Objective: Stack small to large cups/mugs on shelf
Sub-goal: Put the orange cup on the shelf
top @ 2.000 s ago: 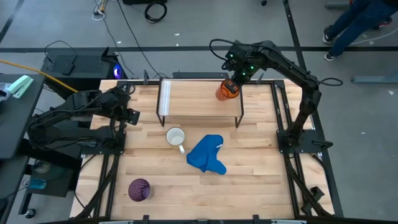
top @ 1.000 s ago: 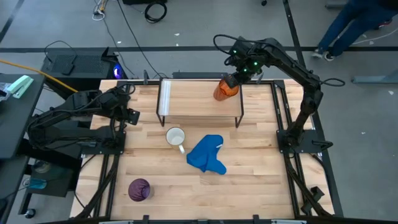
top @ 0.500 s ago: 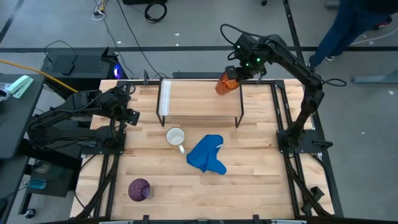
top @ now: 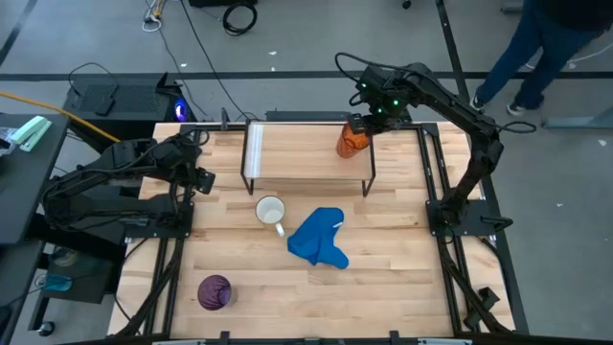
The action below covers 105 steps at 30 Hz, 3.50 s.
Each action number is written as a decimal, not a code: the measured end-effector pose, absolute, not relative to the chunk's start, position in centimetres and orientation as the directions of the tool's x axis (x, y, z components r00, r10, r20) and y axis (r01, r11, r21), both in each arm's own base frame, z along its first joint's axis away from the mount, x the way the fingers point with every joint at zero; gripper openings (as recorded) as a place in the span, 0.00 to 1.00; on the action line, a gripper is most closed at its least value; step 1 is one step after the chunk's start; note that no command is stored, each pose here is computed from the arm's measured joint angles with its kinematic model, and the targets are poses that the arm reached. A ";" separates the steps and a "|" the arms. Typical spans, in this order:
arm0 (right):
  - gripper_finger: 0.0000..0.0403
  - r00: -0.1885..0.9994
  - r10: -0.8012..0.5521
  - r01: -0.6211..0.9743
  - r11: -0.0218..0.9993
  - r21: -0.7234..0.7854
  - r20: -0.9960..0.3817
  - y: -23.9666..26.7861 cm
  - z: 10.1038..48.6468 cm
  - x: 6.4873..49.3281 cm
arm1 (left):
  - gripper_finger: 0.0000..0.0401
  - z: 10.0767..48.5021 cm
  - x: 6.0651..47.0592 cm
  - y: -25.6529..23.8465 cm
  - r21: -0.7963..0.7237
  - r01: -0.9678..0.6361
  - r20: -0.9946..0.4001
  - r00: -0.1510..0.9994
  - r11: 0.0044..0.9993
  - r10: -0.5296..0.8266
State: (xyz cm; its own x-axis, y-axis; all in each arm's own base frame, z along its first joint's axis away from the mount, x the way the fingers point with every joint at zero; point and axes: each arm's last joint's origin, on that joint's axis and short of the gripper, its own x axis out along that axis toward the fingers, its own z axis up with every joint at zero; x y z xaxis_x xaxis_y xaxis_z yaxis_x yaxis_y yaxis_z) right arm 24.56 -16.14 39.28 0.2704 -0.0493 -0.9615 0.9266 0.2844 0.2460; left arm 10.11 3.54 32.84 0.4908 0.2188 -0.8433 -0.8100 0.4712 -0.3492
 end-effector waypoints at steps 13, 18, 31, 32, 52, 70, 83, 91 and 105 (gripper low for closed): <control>0.02 0.239 -0.069 0.937 0.280 0.211 -0.969 -15.0 39.0 22.7 | 0.15 32.8 10.1 3.5 -0.350 -0.810 -0.843 0.492 0.471 0.219; 0.02 0.215 -0.059 0.940 0.282 0.190 -0.975 -15.4 38.3 23.3 | 0.13 32.8 10.1 3.5 -0.350 -0.810 -0.843 0.491 0.471 0.219; 0.02 0.206 -0.051 0.932 0.314 0.180 -0.977 -15.4 38.0 23.7 | 0.14 32.8 10.1 3.5 -0.351 -0.811 -0.843 0.492 0.468 0.219; 0.02 0.206 -0.051 0.931 0.318 0.179 -0.977 -15.3 38.0 23.7 | 0.14 32.8 10.1 3.5 -0.351 -0.811 -0.843 0.492 0.468 0.219; 0.09 0.239 -0.079 0.903 0.384 0.192 -0.968 -15.2 38.1 24.3 | 0.14 33.0 10.3 3.6 -0.362 -0.803 -0.832 0.507 0.473 0.225; 0.15 0.308 -0.063 0.873 0.415 0.256 -0.949 -15.5 38.1 25.1 | 0.14 32.9 10.3 3.6 -0.362 -0.804 -0.833 0.506 0.472 0.225; 0.21 0.334 -0.073 0.862 0.428 0.273 -0.940 -16.0 37.6 26.1 | 0.15 32.9 10.3 3.6 -0.362 -0.804 -0.833 0.506 0.471 0.224; 0.21 0.350 -0.087 0.858 0.429 0.282 -0.933 -16.1 37.8 26.2 | 0.15 32.9 10.2 3.6 -0.359 -0.806 -0.832 0.504 0.470 0.230; 0.21 0.378 -0.132 0.855 0.429 0.292 -0.916 -16.7 38.0 26.4 | 0.14 32.9 10.2 3.6 -0.352 -0.811 -0.832 0.500 0.468 0.240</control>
